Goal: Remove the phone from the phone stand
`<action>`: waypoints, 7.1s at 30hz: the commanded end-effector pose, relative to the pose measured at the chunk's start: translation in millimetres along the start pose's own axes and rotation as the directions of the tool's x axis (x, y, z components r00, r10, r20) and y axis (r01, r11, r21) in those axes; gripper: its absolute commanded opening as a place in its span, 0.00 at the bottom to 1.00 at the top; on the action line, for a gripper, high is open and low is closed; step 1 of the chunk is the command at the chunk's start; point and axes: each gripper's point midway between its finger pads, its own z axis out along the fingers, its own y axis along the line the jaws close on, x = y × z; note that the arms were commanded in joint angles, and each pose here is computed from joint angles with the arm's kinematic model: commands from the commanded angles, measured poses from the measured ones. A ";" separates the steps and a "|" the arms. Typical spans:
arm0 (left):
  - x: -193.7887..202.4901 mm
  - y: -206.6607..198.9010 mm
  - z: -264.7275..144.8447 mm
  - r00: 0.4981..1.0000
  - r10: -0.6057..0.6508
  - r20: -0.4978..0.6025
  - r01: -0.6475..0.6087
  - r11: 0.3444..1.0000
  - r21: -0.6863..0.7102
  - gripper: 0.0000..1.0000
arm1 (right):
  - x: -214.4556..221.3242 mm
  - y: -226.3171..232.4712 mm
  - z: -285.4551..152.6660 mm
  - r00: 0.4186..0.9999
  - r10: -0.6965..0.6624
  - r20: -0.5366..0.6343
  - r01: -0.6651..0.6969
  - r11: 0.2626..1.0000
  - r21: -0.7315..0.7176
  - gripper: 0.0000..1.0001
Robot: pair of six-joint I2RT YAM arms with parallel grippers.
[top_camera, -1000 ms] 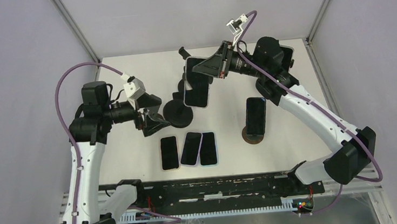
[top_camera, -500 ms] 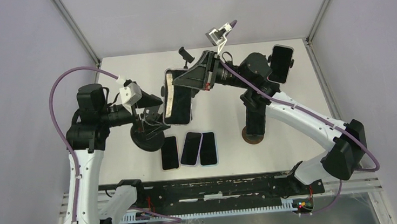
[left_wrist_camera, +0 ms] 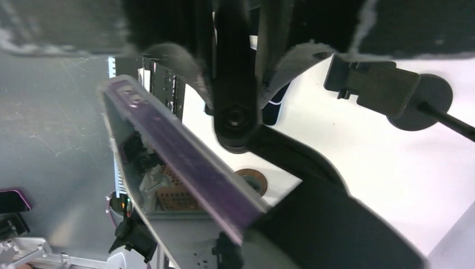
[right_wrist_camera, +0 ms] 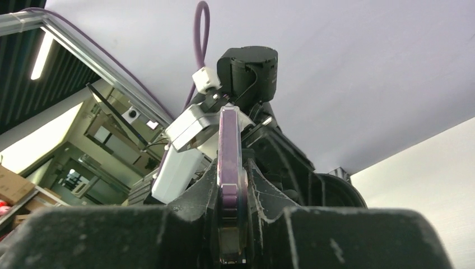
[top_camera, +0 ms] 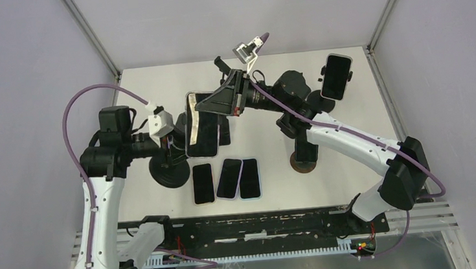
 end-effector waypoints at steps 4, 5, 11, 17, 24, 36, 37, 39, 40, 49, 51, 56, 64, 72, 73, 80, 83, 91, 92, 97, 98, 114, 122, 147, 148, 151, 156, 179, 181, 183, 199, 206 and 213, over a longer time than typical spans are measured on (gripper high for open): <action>-6.2 -14.9 -3.6 0.994 0.108 0.010 -0.108 0.992 0.061 0.02 | -26.9 67.8 -8.5 0.971 -0.200 0.129 0.220 0.961 -0.170 0.09; -6.9 -16.1 -3.8 0.994 0.106 0.012 -0.107 0.992 0.065 0.02 | -24.0 66.4 -9.1 0.970 -0.210 0.118 0.229 0.958 -0.172 0.15; -12.6 -22.5 -4.6 0.995 0.094 0.030 -0.096 0.992 0.084 0.02 | -0.9 49.0 -10.1 0.963 -0.271 0.004 0.268 0.949 -0.164 0.38; -10.2 -31.1 -6.6 0.995 0.096 0.021 -0.098 0.990 0.099 0.02 | 14.1 30.7 -3.4 0.908 -0.377 -0.184 0.349 0.922 -0.166 0.52; -5.1 -34.5 -8.8 0.994 0.113 -0.005 -0.112 0.988 0.104 0.02 | 19.5 18.6 -2.2 0.876 -0.406 -0.260 0.373 0.912 -0.168 0.34; 1.6 -36.2 -10.7 0.989 0.141 -0.034 -0.137 0.985 0.105 0.02 | 1.3 18.0 -8.7 0.857 -0.435 -0.277 0.401 0.900 -0.174 0.00; 4.8 -35.5 -10.4 0.989 0.140 -0.041 -0.135 0.985 0.105 0.02 | -9.1 21.6 -11.1 0.862 -0.441 -0.249 0.410 0.896 -0.168 0.00; 13.5 -34.9 -9.9 0.988 0.140 -0.058 -0.133 0.985 0.105 0.02 | -30.3 38.3 -17.9 0.868 -0.470 -0.163 0.443 0.879 -0.174 0.00; 18.0 -34.5 -9.6 0.988 0.138 -0.067 -0.131 0.986 0.105 0.02 | -39.6 47.3 -22.4 0.869 -0.480 -0.120 0.457 0.872 -0.175 0.00; 56.2 -37.8 -9.1 0.984 0.112 -0.140 -0.097 0.989 0.107 0.02 | -99.0 91.9 -66.3 0.803 -0.582 0.127 0.593 0.802 -0.072 0.00; 61.7 -39.7 -9.6 0.982 0.115 -0.152 -0.099 0.989 0.107 0.02 | -107.2 93.3 -74.2 0.791 -0.596 0.139 0.606 0.794 -0.042 0.00; 73.6 -39.4 -10.5 0.977 0.108 -0.184 -0.090 0.990 0.104 0.02 | -123.6 96.8 -79.7 0.757 -0.640 0.133 0.644 0.765 0.015 0.00; 86.4 -36.7 -11.4 0.970 0.101 -0.223 -0.079 0.991 0.104 0.02 | -144.9 108.5 -91.7 0.715 -0.681 0.156 0.681 0.730 0.062 0.00; 87.0 -32.8 -12.7 0.965 0.108 -0.239 -0.087 0.991 0.097 0.02 | -162.4 119.0 -100.3 0.706 -0.688 0.168 0.685 0.723 0.088 0.00; 85.5 -32.4 -12.5 0.965 0.109 -0.237 -0.088 0.991 0.097 0.02 | -162.5 116.5 -101.4 0.711 -0.684 0.162 0.679 0.728 0.096 0.00; 72.3 -27.2 -11.6 0.972 0.095 -0.215 -0.080 0.994 0.077 0.02 | -161.9 50.8 -119.9 0.756 -0.654 0.007 0.621 0.721 0.308 0.00; 52.0 -18.2 -8.5 0.984 0.056 -0.166 -0.050 0.998 0.042 0.02 | -132.1 -19.6 -142.4 0.837 -0.537 -0.107 0.524 0.730 0.438 0.00; 4.5 6.8 -5.6 0.998 0.006 -0.055 -0.010 0.998 -0.067 0.02 | 10.4 -164.6 -192.6 0.883 -0.203 -0.424 0.437 0.686 0.582 0.00; 1.0 7.1 -6.1 0.999 0.014 -0.049 -0.017 0.997 -0.070 0.02 | 27.1 -177.3 -196.4 0.863 -0.170 -0.476 0.459 0.660 0.595 0.00; -1.7 6.3 -7.6 0.998 0.025 -0.049 -0.029 0.996 -0.080 0.02 | 80.9 -221.6 -210.6 0.768 -0.004 -0.640 0.524 0.580 0.624 0.00; -1.3 6.3 -7.6 0.998 0.023 -0.050 -0.027 0.996 -0.081 0.02 | 88.0 -229.9 -215.3 0.754 0.028 -0.657 0.532 0.561 0.634 0.00; 6.2 6.0 -6.9 0.998 0.021 -0.067 -0.026 0.997 -0.069 0.02 | 115.8 -246.5 -236.9 0.694 0.161 -0.702 0.551 0.508 0.662 0.00; 7.1 6.1 -6.6 0.997 0.019 -0.069 -0.024 0.997 -0.066 0.02 | 107.0 -213.2 -228.7 0.709 0.103 -0.697 0.541 0.555 0.632 0.00; 7.8 2.9 -7.6 0.997 0.032 -0.075 -0.036 0.998 -0.059 0.02 | 152.1 -279.5 -268.7 0.803 0.199 -0.562 0.395 0.529 0.751 0.51; 8.0 3.1 -7.5 0.997 0.030 -0.076 -0.035 0.998 -0.059 0.02 | 149.1 -281.8 -270.0 0.803 0.191 -0.565 0.410 0.511 0.755 0.57; 7.9 3.9 -7.1 0.997 0.025 -0.075 -0.029 0.998 -0.057 0.02 | 141.7 -285.6 -272.8 0.803 0.176 -0.570 0.443 0.464 0.767 0.68; 7.3 3.3 -6.4 0.997 0.024 -0.070 -0.028 0.998 -0.049 0.02 | 127.0 -281.7 -270.9 0.802 0.150 -0.579 0.489 0.393 0.779 0.81; 42.8 -10.8 -4.3 0.991 0.062 -0.119 -0.060 0.998 0.024 0.03 | 15.3 -20.7 -90.4 0.867 -0.387 -0.315 0.434 0.896 0.094 0.98; 43.3 -14.1 -3.4 0.993 0.049 -0.112 -0.045 0.998 0.042 0.03 | 20.1 -13.2 -81.6 0.872 -0.378 -0.310 0.413 0.909 0.052 0.98; 41.6 -15.1 -3.1 0.993 0.048 -0.104 -0.043 0.998 0.047 0.03 | 27.5 -14.8 -71.5 0.870 -0.368 -0.328 0.400 0.916 0.033 0.98; 24.7 -14.5 -3.3 0.997 0.025 -0.070 -0.022 0.999 0.040 0.02 | 79.1 -37.1 -33.1 0.803 -0.344 -0.486 0.421 0.906 0.054 0.55; 6.4 11.6 2.8 0.994 -0.106 0.008 0.106 0.992 -0.063 0.10 | 55.8 -35.8 -34.1 0.803 -0.430 -0.413 0.521 0.843 0.133 0.00; 5.8 14.7 1.7 0.992 -0.128 0.012 0.129 0.987 -0.098 0.99 | 25.9 -30.7 -38.1 0.761 -0.500 -0.415 0.614 0.761 0.210 0.00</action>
